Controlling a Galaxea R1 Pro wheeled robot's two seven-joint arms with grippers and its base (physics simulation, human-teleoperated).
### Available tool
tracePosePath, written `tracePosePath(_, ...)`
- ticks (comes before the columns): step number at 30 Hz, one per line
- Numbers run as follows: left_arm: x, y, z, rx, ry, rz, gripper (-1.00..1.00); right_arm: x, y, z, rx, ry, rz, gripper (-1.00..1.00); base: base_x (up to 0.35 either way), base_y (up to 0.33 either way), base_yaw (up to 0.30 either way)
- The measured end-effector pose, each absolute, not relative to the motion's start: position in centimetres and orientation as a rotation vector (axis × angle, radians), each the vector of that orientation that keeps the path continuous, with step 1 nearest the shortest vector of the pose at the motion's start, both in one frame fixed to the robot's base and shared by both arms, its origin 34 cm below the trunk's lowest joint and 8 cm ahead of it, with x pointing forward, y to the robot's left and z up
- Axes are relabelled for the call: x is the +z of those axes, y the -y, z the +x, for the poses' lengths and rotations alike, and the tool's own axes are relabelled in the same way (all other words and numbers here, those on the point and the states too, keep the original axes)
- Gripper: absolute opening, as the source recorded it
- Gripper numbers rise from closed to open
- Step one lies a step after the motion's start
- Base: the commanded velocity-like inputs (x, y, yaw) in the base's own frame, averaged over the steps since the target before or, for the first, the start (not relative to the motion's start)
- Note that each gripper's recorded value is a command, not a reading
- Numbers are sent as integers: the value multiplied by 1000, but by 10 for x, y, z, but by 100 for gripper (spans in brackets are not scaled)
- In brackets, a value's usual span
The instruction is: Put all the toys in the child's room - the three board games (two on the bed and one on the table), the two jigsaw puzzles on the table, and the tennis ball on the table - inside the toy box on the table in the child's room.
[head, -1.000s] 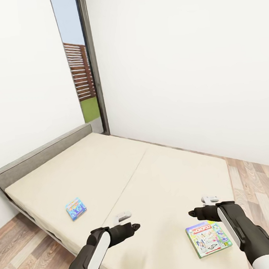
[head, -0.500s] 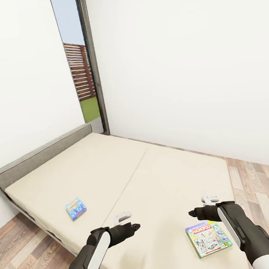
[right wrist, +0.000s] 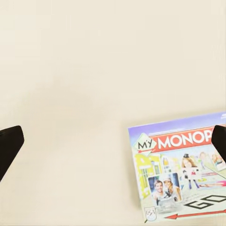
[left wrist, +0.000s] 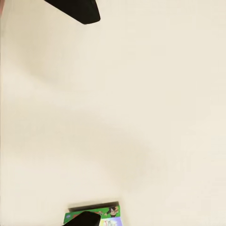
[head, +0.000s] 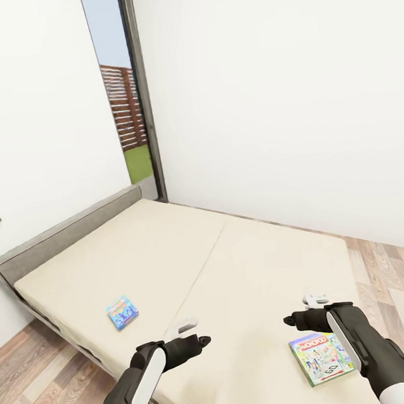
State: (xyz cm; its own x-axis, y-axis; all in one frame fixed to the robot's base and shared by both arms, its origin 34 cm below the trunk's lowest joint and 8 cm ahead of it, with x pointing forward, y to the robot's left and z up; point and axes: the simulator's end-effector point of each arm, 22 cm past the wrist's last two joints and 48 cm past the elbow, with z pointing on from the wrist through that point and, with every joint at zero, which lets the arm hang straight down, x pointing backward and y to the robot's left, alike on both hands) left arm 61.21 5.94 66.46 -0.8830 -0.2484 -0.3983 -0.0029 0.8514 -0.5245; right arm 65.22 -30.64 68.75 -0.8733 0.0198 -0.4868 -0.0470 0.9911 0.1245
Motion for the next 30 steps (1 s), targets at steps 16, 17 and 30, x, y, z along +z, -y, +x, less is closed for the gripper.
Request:
tracePosePath(16,665,-60,612,-726,-2565,-185,100,687,306,652,182,-2627,-18,100,0,44,159)
tracePosePath(17,665,-60,612,-726,-2565,-185,100,688,307,652,181,-2627,-18,100,0,12,258)
tracePosePath(30,665,-60,612,-725,-2565,-186,100,688,307,652,180,-2626,-18,100,0,5,280)
